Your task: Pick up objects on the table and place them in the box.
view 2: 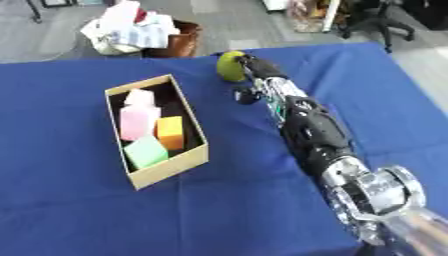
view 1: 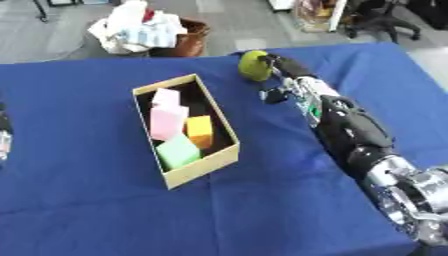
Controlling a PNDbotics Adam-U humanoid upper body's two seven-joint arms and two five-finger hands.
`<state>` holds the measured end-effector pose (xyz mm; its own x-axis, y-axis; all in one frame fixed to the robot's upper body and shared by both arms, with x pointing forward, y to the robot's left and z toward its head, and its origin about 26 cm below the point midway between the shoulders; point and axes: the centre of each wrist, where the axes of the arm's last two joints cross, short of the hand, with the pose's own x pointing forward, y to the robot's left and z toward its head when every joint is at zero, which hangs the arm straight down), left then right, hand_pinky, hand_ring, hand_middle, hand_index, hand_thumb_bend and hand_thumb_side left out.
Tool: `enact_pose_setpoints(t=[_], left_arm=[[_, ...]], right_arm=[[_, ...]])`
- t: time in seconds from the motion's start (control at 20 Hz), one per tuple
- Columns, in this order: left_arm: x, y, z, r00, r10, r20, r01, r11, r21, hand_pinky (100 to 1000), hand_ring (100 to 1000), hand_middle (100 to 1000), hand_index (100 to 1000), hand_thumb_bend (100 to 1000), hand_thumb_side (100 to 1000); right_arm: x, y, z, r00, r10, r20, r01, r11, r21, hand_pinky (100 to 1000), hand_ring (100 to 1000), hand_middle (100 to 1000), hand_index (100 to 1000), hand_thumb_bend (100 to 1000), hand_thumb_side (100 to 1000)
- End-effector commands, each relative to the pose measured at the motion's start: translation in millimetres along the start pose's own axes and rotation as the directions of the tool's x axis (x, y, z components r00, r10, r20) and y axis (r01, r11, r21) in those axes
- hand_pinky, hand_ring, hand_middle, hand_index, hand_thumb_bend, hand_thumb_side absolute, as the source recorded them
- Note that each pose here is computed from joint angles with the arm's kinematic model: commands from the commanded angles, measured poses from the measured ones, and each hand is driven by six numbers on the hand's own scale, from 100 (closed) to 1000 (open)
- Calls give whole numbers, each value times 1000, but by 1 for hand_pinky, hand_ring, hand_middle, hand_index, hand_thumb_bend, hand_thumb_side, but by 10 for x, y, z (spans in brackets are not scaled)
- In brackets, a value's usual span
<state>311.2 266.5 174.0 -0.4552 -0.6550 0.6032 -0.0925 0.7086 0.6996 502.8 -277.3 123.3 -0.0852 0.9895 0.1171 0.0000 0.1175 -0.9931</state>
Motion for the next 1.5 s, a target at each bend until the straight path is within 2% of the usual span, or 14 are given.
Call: enact_pose_setpoints(t=[0.05,0.25,0.4,0.45,0.5,0.55,0.6,0.95,1.05,1.15,1.2,1.25,1.3,1.5], left_arm=[[86,66,-40,999,-12,40,12,1000,10,804,663,691,836,100,627],[101,73,-50,999,-11,47,11,1000,13,804,663,691,836,100,634],[102,77,-50,999,-11,46,10,1000,15,804,662,691,836,100,630],[102,77,-50,999,-10,46,10,1000,16,804,662,691,836,100,631],[103,76,-51,999,-10,47,9,1000,16,804,662,691,836,100,632],[103,76,-51,999,-9,47,8,1000,16,804,662,691,836,100,632],[101,75,-51,999,-9,46,8,1000,16,804,662,690,836,100,634],[92,82,-44,999,-10,41,9,1000,20,805,662,690,836,100,632],[92,83,-44,999,-9,41,8,1000,21,805,661,690,836,100,632],[88,84,-41,999,-9,39,8,1000,22,805,661,689,836,100,632],[86,85,-39,999,-9,38,8,1000,23,805,661,689,836,100,632],[85,86,-38,999,-10,38,9,1000,24,805,661,689,836,100,632],[86,87,-38,999,-10,38,9,1000,24,805,661,689,836,100,632],[103,82,-44,999,-8,46,7,1000,21,805,661,689,836,100,633]], right_arm=[[-30,-160,-31,999,21,-26,-22,998,-63,823,847,845,958,100,181],[-34,-198,-32,998,42,-56,-50,987,-150,744,738,618,796,100,154],[-37,-192,-28,995,57,-80,-73,973,-220,671,606,405,586,100,121],[-39,-186,-26,994,60,-87,-79,967,-243,666,598,393,572,100,119],[-44,-188,-25,994,61,-94,-84,959,-269,624,531,300,469,100,102],[-48,-186,-23,993,61,-99,-88,951,-295,620,525,291,459,100,100],[-53,-196,-22,993,57,-104,-88,941,-327,577,473,221,377,100,100],[-25,-353,-42,998,-1,-63,-30,866,-499,526,427,184,337,100,100],[1,-418,-50,999,-25,-30,5,843,-538,531,436,206,371,100,100],[23,-426,-54,999,-45,22,49,841,-539,591,504,347,529,100,125],[28,-409,-54,998,-48,52,68,853,-518,652,585,506,714,100,167],[24,-382,-54,996,-43,79,75,876,-476,691,645,605,819,100,183],[18,-355,-53,994,-35,99,75,901,-428,770,763,795,949,100,201],[-20,-250,-43,993,-14,114,37,980,-196,846,886,945,1000,100,198]])
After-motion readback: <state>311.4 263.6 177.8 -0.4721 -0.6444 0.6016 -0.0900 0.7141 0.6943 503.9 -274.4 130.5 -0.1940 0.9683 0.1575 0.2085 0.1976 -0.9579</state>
